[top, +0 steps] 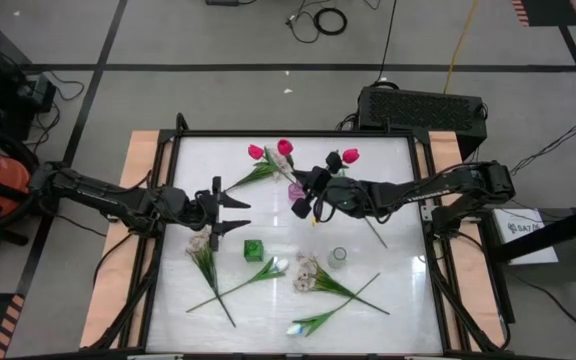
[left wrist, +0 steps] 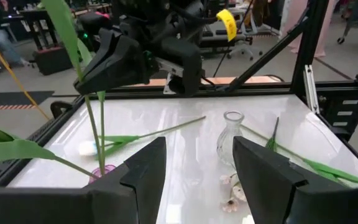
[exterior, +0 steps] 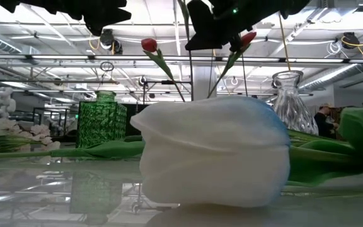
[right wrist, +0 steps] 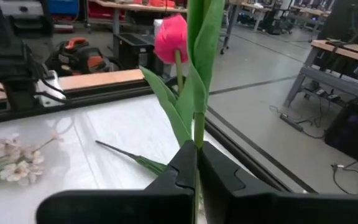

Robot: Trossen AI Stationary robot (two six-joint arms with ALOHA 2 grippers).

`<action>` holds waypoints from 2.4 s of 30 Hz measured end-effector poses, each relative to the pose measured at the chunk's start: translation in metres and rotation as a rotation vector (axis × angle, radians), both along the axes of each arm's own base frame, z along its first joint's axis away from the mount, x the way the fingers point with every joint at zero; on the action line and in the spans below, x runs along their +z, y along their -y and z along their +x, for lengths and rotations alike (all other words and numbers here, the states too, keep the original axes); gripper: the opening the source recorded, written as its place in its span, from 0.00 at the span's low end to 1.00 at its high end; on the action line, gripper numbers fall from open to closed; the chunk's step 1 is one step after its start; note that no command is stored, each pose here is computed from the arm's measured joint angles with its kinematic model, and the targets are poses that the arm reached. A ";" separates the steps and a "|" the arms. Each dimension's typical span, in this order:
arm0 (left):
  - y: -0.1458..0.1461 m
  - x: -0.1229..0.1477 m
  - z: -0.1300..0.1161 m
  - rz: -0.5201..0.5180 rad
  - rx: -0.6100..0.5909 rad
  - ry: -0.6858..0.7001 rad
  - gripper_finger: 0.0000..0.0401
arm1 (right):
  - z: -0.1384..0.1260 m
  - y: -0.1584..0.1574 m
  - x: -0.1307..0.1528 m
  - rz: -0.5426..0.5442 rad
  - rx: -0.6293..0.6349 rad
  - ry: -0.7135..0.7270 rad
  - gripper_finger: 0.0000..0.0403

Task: Sort flowers into vase by color
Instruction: Put the red flower into the purple vase

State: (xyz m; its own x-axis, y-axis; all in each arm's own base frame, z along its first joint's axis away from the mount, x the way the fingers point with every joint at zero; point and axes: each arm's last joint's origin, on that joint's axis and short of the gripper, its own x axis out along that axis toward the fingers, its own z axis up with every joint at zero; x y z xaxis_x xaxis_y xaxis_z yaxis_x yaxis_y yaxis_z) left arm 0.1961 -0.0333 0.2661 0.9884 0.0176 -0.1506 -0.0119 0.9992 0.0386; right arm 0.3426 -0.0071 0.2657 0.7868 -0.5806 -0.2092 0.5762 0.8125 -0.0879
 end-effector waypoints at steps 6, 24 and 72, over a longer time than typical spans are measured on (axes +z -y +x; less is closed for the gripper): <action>0.000 0.000 0.000 0.002 0.000 -0.002 0.48 | 0.000 0.007 0.000 0.061 -0.036 0.043 0.00; 0.000 0.000 0.000 0.002 0.000 -0.003 0.48 | -0.003 0.017 -0.005 0.155 -0.100 0.061 0.03; 0.000 -0.002 0.000 0.013 0.004 -0.026 0.48 | 0.000 0.021 0.019 0.163 0.026 0.107 0.59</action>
State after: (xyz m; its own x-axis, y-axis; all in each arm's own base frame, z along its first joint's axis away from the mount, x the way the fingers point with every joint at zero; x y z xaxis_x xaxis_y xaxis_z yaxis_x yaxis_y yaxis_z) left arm 0.1958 -0.0330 0.2640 0.9842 0.0238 -0.1756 -0.0150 0.9985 0.0518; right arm 0.3426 -0.0283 0.2846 0.8238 -0.5253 -0.2131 0.5540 0.8257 0.1067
